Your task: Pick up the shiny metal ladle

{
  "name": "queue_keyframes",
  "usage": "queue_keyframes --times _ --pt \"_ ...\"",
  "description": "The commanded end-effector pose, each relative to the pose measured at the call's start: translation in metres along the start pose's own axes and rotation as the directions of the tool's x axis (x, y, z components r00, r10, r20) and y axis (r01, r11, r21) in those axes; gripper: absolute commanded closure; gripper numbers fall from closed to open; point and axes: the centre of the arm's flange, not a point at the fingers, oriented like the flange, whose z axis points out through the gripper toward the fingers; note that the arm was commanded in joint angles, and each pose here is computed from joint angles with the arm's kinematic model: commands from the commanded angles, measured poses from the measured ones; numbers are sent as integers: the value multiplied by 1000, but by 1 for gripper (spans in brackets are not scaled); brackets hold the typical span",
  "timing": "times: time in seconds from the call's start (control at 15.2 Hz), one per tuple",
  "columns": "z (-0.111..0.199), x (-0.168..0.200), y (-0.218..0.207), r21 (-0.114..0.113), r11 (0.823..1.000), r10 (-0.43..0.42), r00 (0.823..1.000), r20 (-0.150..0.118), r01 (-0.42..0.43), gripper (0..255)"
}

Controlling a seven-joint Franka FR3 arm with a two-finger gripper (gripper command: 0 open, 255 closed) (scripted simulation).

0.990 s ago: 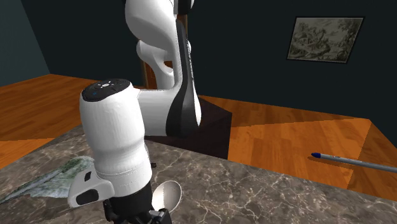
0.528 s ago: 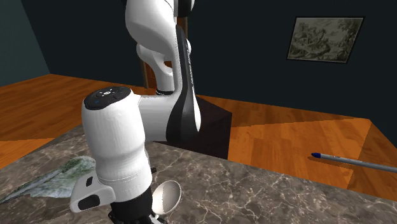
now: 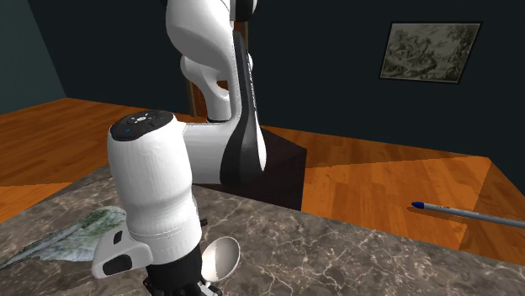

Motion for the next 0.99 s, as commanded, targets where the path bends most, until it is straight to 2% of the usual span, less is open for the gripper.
queue_keyframes --times 0.0,0.79,0.92 --pt "-9 1 -1 0 1000 0 1000 0 0 255" --pt "-72 8 -7 0 1000 0 1000 0 0 255" --pt "-73 8 -7 0 1000 0 1000 0 0 255"
